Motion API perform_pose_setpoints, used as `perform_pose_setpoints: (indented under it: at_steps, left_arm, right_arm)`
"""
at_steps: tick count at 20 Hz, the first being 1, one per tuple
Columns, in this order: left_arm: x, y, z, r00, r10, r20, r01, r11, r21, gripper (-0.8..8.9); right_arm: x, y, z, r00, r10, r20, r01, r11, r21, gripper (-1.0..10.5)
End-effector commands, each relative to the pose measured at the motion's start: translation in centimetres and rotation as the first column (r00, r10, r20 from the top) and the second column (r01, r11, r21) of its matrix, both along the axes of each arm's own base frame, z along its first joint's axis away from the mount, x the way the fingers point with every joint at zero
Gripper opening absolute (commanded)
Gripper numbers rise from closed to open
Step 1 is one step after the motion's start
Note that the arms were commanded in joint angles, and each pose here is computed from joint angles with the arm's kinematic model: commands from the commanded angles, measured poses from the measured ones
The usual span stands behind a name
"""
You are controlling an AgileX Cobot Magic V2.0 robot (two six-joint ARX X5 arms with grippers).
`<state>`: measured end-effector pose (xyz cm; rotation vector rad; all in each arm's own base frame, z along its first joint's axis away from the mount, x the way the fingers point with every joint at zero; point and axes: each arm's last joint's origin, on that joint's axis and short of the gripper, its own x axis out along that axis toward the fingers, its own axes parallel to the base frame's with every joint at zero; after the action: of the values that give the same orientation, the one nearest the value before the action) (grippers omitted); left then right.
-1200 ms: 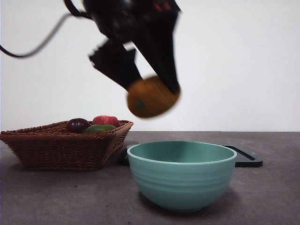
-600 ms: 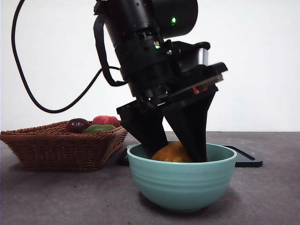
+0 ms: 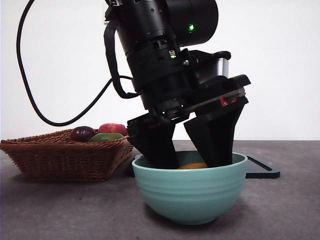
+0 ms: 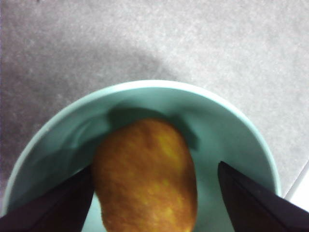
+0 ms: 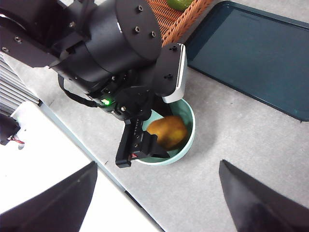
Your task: Pick up the wifruite, put it on the bowl, pick up the plate, put it on desk
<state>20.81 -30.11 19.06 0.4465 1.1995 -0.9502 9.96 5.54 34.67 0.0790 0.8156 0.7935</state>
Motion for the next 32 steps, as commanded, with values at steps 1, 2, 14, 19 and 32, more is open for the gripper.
perform_pose_setpoints:
  at_steps: [1,2,14,19,32]
  left_arm:
    - [-0.1,-0.5,1.3,1.0,0.0,0.017,0.0,1.0,-0.029,4.07]
    - [-0.2,-0.4,2.0,1.0,0.001,0.028,0.0,0.999,-0.045,4.07]
    - [-1.1,8.9,16.2,0.94,0.213,0.266,-0.095,0.913,-0.396,4.07]
    - [-1.5,15.3,19.4,0.869,0.384,0.312,-0.21,0.857,-0.47,4.07]
    - [-7.6,20.8,11.6,0.981,0.196,-0.01,-0.178,0.863,-0.473,4.06]
  right_arm:
    - [0.1,0.1,0.5,1.0,0.001,0.019,-0.002,1.0,0.007,4.0]
    - [0.1,0.1,0.5,1.0,0.001,0.019,-0.002,1.0,0.007,4.0]
    - [0.1,0.1,0.5,1.0,-0.007,0.023,0.007,1.0,-0.001,4.0]
    - [0.1,0.0,0.5,1.0,-0.017,0.026,0.017,1.0,-0.009,4.0]
    - [0.1,0.0,0.5,0.999,-0.015,0.028,0.016,1.0,-0.011,4.0]
